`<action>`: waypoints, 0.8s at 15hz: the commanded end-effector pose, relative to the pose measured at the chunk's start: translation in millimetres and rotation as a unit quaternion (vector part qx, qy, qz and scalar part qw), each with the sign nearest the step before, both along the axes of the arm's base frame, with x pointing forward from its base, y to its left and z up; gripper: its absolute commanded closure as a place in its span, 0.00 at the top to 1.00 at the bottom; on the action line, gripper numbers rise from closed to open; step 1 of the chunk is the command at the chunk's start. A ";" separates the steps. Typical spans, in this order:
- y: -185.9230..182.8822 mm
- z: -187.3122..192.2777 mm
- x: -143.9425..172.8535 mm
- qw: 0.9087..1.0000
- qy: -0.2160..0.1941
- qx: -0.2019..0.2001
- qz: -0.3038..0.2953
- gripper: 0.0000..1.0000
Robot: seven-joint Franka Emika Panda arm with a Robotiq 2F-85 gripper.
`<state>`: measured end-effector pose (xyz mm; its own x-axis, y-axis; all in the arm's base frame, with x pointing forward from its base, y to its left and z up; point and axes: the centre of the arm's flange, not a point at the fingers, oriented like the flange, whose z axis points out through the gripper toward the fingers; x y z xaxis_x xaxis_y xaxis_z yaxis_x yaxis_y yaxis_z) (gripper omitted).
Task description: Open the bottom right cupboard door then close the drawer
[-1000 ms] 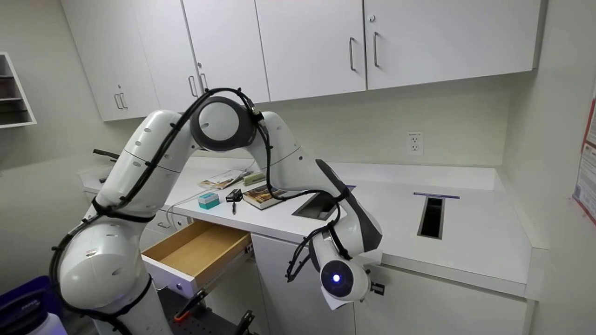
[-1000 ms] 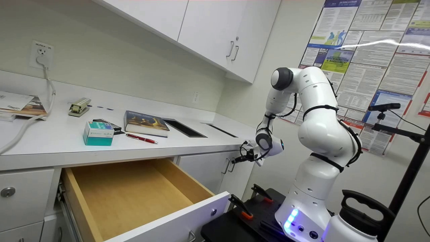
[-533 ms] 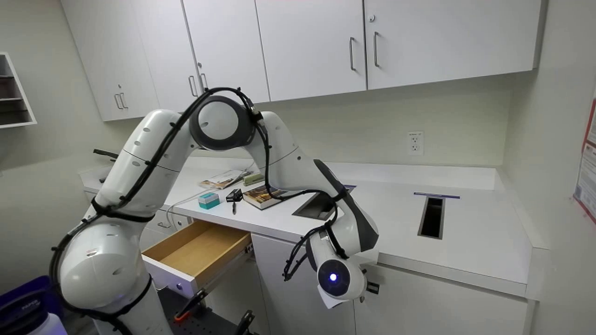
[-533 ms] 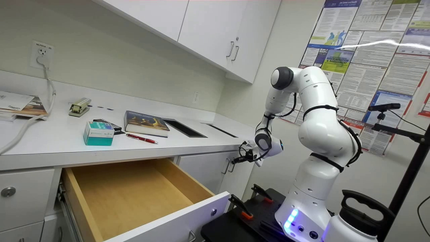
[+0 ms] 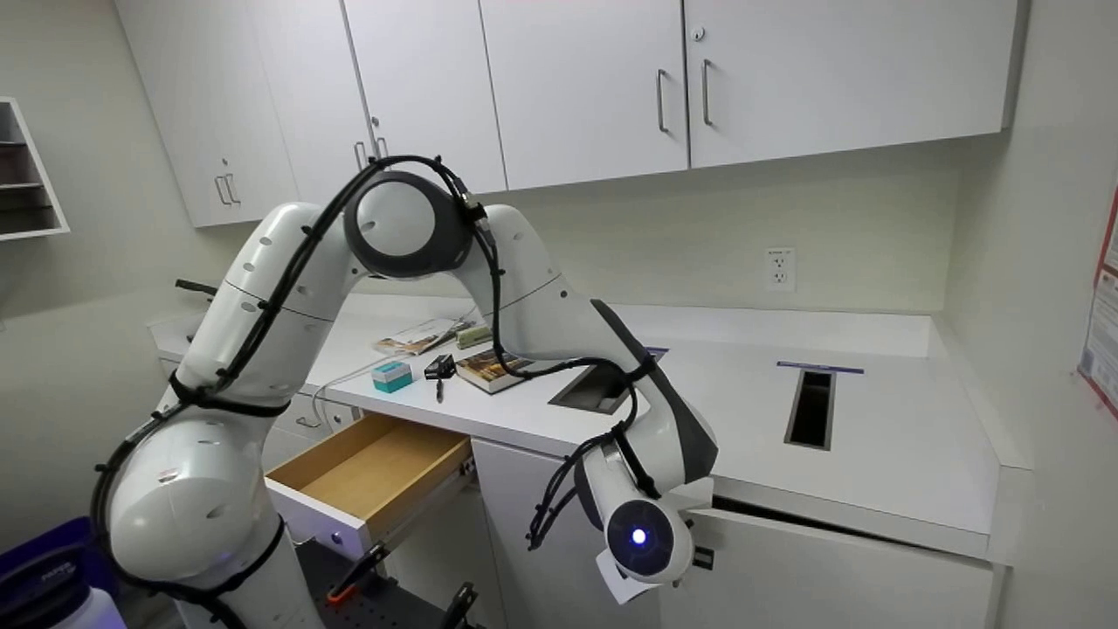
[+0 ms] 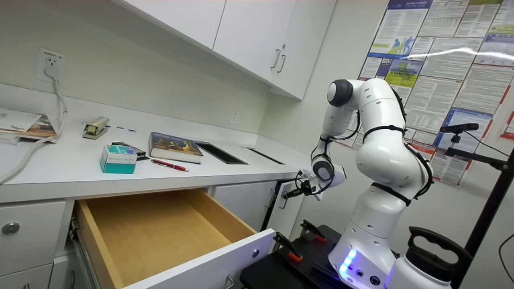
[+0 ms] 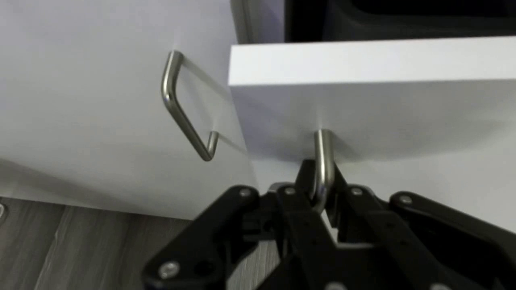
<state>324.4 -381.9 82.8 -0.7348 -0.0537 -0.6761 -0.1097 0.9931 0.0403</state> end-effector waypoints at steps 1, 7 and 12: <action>-58.7 16.0 -46.1 1.000 0.012 0.004 0.008 0.02; -119.6 19.8 -117.2 0.997 0.020 0.041 0.058 0.02; -168.2 31.8 -172.5 0.992 0.062 0.035 0.106 0.02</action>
